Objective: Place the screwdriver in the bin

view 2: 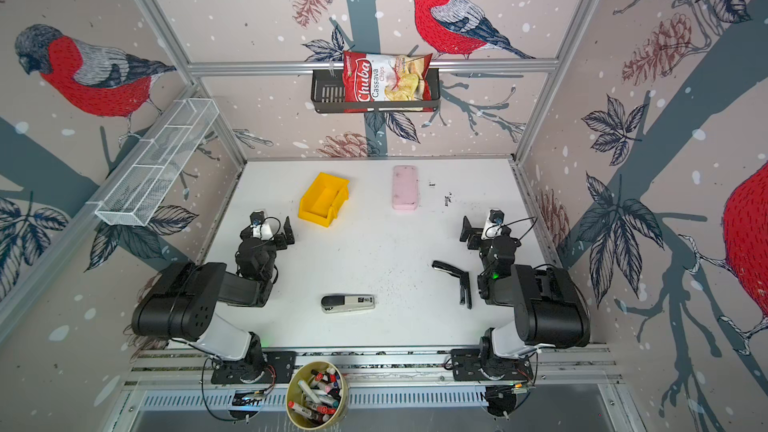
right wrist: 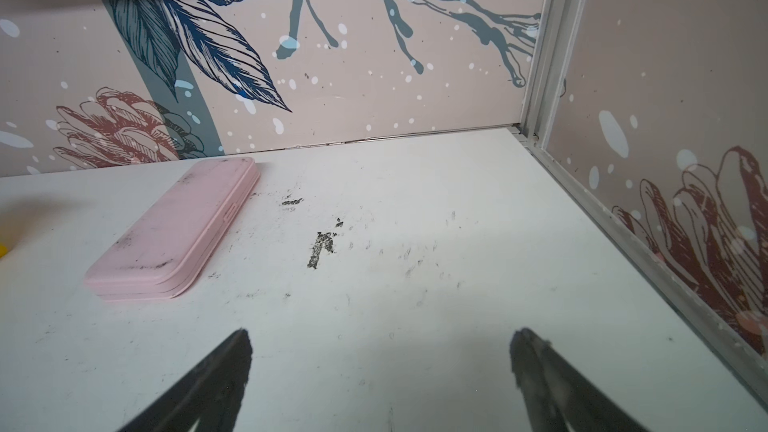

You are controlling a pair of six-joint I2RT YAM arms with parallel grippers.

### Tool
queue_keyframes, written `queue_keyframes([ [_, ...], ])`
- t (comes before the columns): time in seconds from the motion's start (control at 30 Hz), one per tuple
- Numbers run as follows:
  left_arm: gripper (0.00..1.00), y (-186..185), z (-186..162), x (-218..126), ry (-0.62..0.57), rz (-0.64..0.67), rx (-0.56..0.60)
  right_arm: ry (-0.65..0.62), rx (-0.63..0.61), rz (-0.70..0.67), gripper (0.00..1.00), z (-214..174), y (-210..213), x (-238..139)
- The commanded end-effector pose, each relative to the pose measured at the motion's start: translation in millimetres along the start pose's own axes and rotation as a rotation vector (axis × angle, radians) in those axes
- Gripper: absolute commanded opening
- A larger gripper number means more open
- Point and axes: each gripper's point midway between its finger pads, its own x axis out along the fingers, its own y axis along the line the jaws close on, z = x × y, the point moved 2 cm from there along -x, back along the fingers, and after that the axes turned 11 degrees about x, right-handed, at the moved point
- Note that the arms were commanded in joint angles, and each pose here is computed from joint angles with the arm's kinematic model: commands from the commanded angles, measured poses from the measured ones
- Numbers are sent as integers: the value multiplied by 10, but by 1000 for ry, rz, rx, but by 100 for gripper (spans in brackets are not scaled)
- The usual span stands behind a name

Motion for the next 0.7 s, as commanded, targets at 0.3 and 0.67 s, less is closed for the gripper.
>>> queue_keyframes([
  [0.3, 98, 12, 62, 7, -24, 1, -12, -17, 12, -11, 98, 48, -7, 12],
  [0.67, 98, 11, 59, 11, -22, 0, -12, -24, 29, -82, 99, 56, -82, 31],
])
